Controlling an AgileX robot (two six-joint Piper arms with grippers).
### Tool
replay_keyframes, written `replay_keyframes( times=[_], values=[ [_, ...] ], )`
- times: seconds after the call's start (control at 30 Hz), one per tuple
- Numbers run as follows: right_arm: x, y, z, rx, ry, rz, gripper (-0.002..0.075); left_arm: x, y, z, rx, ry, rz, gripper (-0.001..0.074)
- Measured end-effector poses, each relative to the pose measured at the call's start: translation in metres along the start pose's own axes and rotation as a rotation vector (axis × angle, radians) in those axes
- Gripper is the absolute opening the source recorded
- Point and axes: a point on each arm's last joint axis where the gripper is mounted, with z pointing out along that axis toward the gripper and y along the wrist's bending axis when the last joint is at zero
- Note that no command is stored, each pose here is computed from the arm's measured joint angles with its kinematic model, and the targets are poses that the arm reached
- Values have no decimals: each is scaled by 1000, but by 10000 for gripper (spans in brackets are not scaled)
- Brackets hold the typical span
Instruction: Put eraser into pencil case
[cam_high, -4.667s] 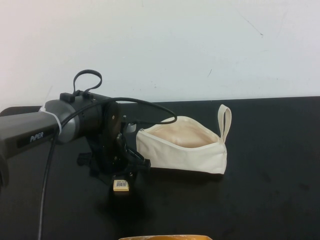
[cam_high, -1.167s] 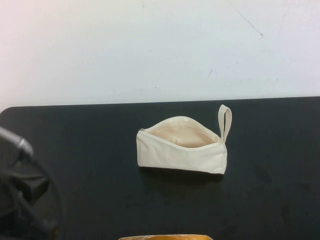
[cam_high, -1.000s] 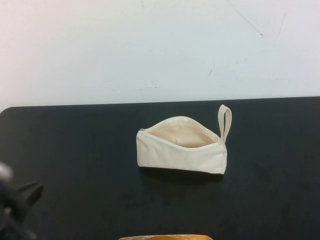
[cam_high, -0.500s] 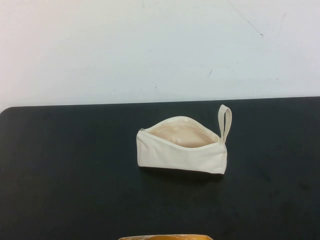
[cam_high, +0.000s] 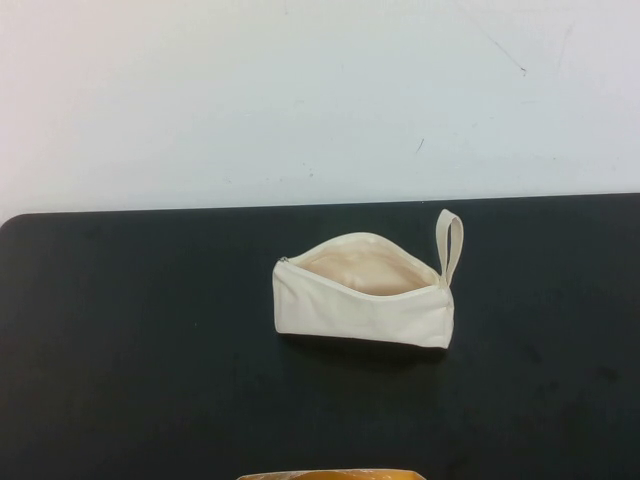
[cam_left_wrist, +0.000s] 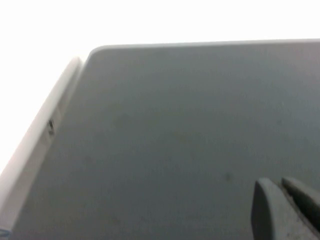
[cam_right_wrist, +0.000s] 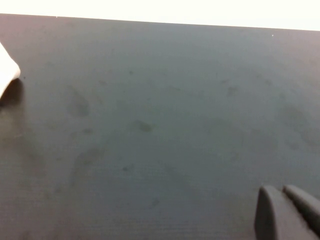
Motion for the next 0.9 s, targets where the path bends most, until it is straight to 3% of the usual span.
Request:
replay_keyframes(
  times=[0.9],
  values=[
    [0,0,0,0,0,0,-1,2,-1,0,14,35,-23,-1]
  ],
)
